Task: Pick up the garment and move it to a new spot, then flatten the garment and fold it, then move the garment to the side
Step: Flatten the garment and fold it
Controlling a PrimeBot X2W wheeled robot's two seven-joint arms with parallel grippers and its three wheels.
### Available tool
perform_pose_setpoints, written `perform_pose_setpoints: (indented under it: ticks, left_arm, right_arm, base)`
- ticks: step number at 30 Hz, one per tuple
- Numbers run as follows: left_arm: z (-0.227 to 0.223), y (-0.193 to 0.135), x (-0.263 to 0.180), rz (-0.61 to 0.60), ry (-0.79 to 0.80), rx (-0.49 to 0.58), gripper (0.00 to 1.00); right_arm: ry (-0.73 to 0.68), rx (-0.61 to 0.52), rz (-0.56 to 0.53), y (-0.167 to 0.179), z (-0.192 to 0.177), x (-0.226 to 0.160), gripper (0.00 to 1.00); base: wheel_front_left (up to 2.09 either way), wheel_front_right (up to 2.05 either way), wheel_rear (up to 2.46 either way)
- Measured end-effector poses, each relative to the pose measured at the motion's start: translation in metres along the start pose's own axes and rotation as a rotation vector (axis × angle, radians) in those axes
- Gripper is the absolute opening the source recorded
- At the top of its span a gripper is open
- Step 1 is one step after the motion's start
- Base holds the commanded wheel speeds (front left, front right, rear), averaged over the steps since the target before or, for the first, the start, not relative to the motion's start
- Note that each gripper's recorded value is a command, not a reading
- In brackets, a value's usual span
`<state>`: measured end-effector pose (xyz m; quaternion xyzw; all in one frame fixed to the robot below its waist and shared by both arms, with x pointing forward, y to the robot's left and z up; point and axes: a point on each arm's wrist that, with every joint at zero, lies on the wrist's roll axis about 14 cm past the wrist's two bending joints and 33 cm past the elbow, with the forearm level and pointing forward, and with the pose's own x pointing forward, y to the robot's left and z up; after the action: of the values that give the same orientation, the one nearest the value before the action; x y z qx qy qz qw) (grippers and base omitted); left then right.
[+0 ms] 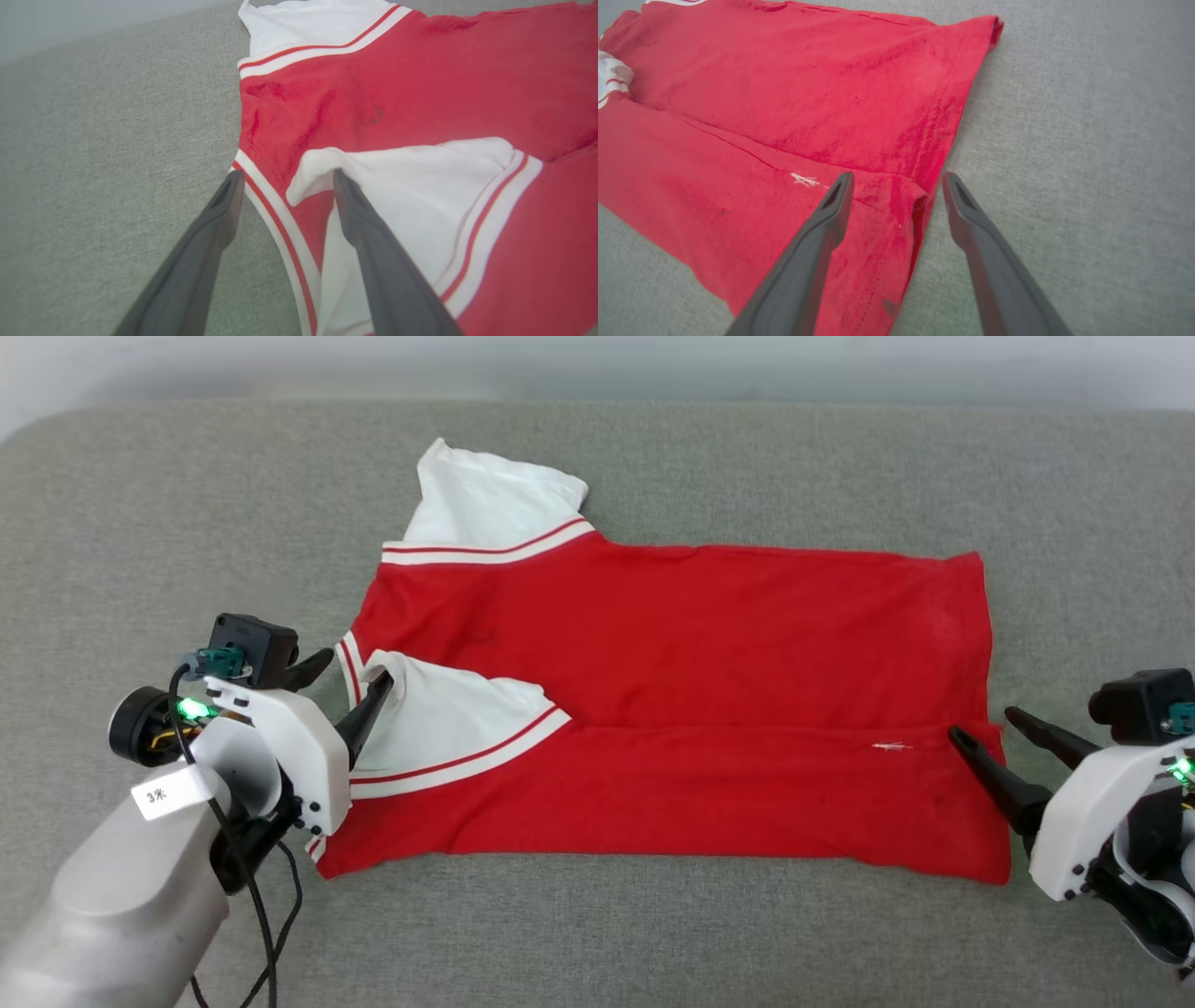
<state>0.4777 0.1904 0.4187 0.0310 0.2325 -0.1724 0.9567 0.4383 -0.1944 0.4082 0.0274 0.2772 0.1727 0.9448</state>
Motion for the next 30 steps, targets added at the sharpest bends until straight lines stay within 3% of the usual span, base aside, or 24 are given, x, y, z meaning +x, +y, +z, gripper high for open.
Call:
perform_pose_setpoints:
  ticks: [8, 16, 30]
  left_arm:
    - [0.011, 0.008, -0.038, -0.020, 0.172, 0.036, 1.00]
    - [0.006, 0.002, -0.063, -0.069, 0.413, 0.041, 1.00]
    - [-0.068, -0.018, -0.062, -0.141, 0.734, 0.015, 1.00]
  right_arm:
    - [-0.072, -0.029, 0.017, 0.008, 0.023, -0.015, 1.00]
    - [-0.056, -0.040, 0.054, 0.024, 0.025, -0.014, 1.00]
    - [-0.016, -0.026, 0.045, 0.022, 0.015, -0.012, 1.00]
  base:
    - [0.00, 0.00, 0.00]
    - [0.00, 0.00, 0.00]
    - [0.00, 0.00, 0.00]
